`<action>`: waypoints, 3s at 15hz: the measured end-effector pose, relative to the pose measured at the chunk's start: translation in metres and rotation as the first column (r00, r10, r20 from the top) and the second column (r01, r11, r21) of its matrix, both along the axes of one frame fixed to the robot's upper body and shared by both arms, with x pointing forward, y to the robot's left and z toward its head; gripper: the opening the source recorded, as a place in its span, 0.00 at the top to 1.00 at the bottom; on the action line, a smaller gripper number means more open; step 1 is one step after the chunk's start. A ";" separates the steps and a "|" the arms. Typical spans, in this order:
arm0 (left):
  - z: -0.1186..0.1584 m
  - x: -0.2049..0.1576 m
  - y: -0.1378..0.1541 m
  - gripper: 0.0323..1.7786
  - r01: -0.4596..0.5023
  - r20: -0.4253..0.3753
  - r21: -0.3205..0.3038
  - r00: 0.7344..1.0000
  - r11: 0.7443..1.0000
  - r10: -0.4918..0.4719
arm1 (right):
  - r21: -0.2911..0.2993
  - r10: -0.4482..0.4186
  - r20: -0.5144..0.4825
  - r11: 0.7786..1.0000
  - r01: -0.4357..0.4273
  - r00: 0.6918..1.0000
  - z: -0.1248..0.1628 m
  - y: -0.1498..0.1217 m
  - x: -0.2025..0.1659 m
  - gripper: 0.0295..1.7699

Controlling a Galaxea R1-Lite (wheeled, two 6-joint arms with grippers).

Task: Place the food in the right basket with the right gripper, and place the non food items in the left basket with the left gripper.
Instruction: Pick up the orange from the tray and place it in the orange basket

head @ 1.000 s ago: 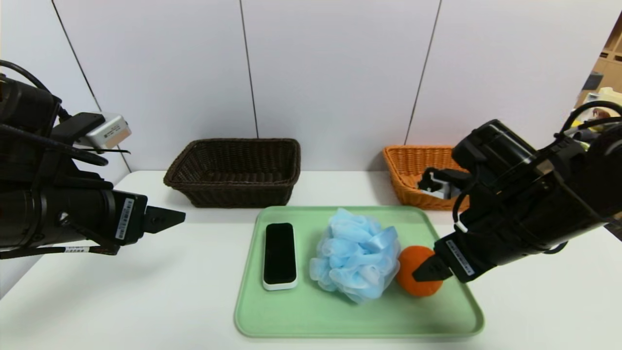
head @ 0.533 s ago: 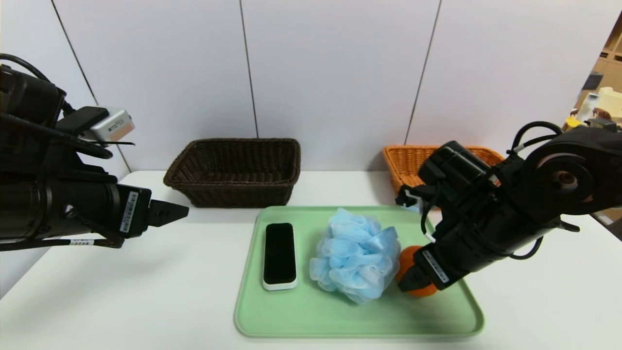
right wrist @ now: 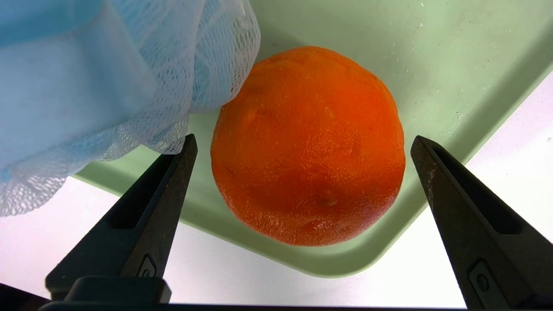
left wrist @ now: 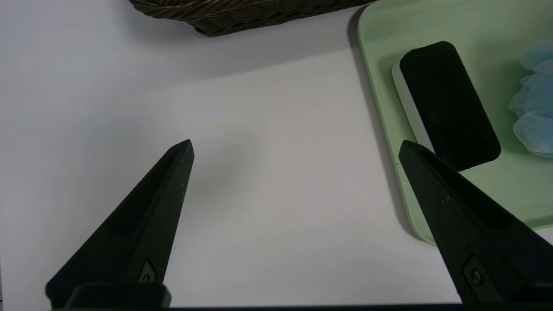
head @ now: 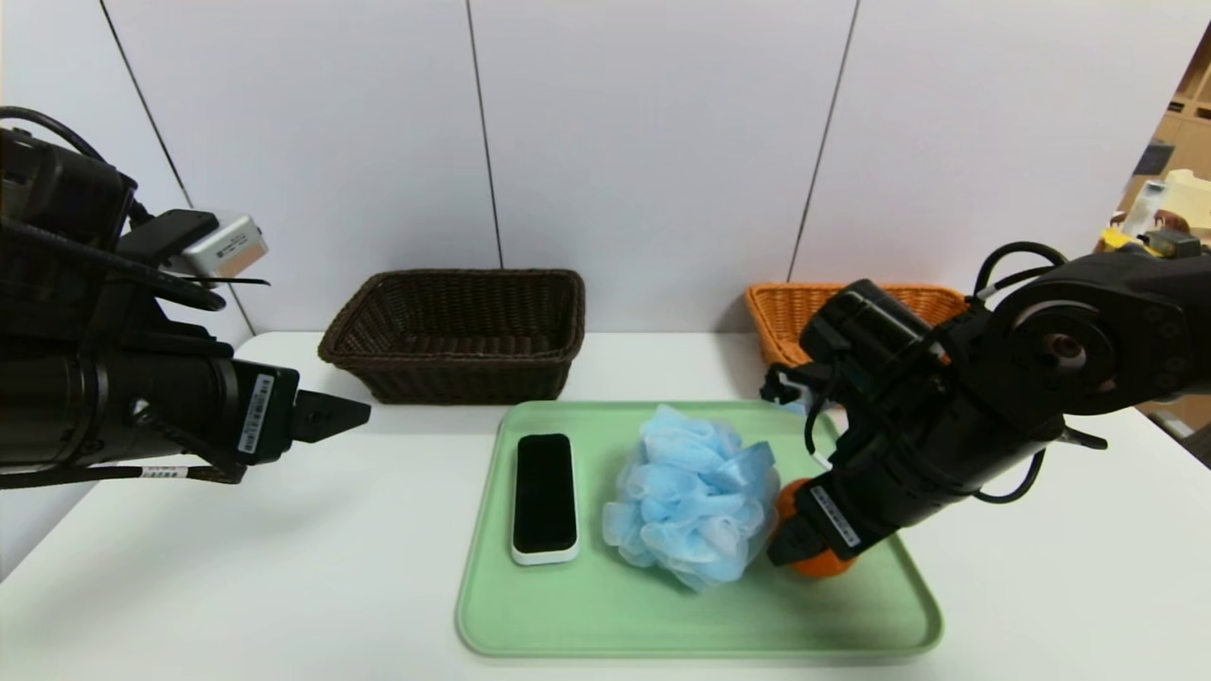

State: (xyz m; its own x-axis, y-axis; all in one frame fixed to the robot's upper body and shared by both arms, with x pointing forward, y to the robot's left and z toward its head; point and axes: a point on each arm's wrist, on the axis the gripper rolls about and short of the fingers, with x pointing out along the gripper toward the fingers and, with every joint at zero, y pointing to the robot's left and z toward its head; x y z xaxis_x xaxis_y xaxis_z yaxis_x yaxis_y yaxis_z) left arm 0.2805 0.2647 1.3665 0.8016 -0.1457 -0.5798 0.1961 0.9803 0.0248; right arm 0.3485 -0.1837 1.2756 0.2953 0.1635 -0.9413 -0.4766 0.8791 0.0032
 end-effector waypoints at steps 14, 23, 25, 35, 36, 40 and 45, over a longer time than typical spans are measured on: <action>-0.001 0.002 -0.001 0.05 0.004 -0.002 0.000 1.000 1.000 -0.004 | 0.005 0.005 0.004 1.000 -0.005 1.000 -0.010 0.006 0.010 0.24; -0.002 0.002 -0.002 0.05 0.005 -0.007 0.000 1.000 1.000 -0.005 | -0.036 -0.019 0.019 0.999 0.020 1.000 -0.009 0.004 0.009 0.35; -0.002 0.002 -0.002 0.05 0.006 -0.009 0.001 1.000 1.000 -0.006 | -0.029 -0.023 0.050 0.999 0.024 0.998 0.000 0.002 0.005 0.35; -0.002 0.001 -0.015 0.05 0.057 -0.014 -0.011 0.998 0.998 -0.057 | -0.005 -0.098 0.297 0.995 0.104 0.950 0.077 -0.026 -0.029 0.35; -0.002 0.002 -0.017 0.05 0.061 -0.015 -0.015 0.998 0.998 -0.062 | 0.010 -0.117 0.341 0.993 0.121 0.933 0.090 -0.029 -0.032 0.35; 0.001 0.009 -0.028 0.05 0.088 -0.017 -0.014 0.996 0.996 -0.088 | 0.073 -0.224 0.485 0.974 0.217 0.845 0.138 -0.050 -0.035 0.35; -0.004 0.020 -0.049 0.05 0.135 -0.054 0.004 0.989 0.991 -0.135 | 0.176 -0.362 0.602 0.929 0.324 0.711 0.167 -0.077 -0.008 0.35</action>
State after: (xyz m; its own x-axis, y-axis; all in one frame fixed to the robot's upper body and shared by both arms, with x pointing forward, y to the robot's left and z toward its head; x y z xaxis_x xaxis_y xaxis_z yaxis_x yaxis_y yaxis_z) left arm 0.3007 0.2161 1.3625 0.7425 -0.2459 -0.6232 0.3279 0.9445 0.0180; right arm 0.3401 -0.2605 1.4429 0.8501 -0.0206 -0.5262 -0.0561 0.9900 -0.1293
